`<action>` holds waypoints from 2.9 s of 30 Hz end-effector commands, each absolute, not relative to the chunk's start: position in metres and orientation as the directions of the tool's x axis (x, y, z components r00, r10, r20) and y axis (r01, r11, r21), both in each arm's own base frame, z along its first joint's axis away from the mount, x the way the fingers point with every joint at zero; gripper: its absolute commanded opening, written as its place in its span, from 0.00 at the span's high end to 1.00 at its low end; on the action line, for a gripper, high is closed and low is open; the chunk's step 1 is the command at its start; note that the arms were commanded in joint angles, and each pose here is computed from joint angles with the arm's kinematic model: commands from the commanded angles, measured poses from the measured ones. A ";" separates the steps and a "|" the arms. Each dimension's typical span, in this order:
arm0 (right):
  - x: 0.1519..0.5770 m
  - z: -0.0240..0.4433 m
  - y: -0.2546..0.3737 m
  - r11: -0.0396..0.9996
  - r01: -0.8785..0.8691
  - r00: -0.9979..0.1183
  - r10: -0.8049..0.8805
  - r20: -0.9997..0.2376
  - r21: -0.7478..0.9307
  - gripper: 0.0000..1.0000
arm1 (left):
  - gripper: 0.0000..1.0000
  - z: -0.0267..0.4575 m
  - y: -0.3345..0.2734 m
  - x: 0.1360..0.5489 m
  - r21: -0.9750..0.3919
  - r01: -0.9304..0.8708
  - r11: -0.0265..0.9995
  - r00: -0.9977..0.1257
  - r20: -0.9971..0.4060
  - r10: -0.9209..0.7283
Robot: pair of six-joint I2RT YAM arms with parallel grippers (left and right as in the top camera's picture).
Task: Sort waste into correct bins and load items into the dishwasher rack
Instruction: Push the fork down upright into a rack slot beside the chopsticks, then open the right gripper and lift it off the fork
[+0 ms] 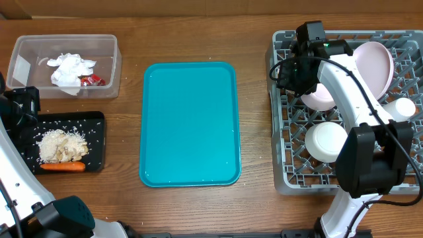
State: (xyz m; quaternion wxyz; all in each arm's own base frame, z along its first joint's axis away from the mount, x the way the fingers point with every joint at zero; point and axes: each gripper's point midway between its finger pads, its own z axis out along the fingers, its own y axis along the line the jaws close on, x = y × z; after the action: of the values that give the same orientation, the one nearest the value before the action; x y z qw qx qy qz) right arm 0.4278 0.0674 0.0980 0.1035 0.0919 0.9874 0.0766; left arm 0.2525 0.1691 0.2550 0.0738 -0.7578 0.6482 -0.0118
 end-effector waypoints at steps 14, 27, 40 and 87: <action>0.423 0.090 0.032 0.973 0.211 -0.965 0.190 -0.183 -0.099 0.57 | 0.00 0.256 0.170 0.251 -0.124 -0.983 -0.138 0.149 -0.086 -0.985; 0.419 0.088 0.060 0.994 0.103 -0.985 0.106 -0.136 0.027 0.68 | 0.00 0.256 0.170 0.251 -0.124 -0.983 -0.138 0.149 -0.086 -0.985; 0.425 0.122 0.068 0.993 0.093 -0.983 0.104 -0.153 0.074 0.71 | 0.00 0.256 0.170 0.251 -0.124 -0.983 -0.138 0.149 -0.086 -0.985; 0.391 0.229 0.088 0.972 0.065 -0.977 0.107 -0.182 0.225 0.84 | 0.00 0.256 0.170 0.251 -0.124 -0.983 -0.138 0.149 -0.086 -0.985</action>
State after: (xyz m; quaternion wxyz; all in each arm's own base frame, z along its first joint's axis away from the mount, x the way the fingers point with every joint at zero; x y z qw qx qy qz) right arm 0.3935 0.0907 0.1668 0.0156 0.0417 0.9936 0.1043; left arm 0.2526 0.1691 0.2550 0.0740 -0.7578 0.6482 -0.0119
